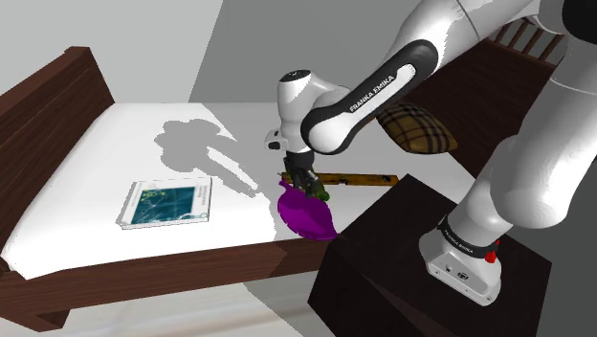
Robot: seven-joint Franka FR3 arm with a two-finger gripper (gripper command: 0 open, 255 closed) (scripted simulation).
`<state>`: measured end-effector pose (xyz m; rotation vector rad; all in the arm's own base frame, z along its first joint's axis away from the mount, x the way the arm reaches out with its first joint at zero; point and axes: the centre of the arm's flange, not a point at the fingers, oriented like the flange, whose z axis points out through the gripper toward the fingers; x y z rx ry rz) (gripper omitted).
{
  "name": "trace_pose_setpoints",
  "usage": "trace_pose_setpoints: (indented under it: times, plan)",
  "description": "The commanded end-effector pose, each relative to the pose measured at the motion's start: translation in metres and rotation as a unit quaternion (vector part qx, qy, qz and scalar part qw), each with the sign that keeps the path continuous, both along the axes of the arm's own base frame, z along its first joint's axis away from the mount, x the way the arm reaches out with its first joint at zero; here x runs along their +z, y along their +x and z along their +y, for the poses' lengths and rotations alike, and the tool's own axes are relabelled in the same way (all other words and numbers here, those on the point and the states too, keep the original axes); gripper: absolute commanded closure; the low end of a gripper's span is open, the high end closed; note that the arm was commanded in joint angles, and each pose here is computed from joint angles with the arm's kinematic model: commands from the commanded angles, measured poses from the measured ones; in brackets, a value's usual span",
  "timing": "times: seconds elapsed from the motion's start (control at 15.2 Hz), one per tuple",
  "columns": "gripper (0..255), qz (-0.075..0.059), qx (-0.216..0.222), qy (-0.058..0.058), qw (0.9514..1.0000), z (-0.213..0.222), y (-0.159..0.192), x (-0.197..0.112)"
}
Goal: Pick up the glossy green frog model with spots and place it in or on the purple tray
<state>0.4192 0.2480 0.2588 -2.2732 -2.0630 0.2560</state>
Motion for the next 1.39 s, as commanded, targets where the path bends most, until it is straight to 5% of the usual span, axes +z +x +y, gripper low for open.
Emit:
trace_pose_setpoints:
  times: [0.0, 0.92, 1.32]
  plan:
    - [255, 0.0, -0.001, 0.0, 1.0, 0.021, -0.017, -0.005]
    - [255, 0.0, -0.001, 0.0, 1.0, 0.045, -0.036, -0.068]
    - [255, 0.0, -0.001, 0.0, 1.0, 0.045, -0.036, -0.068]
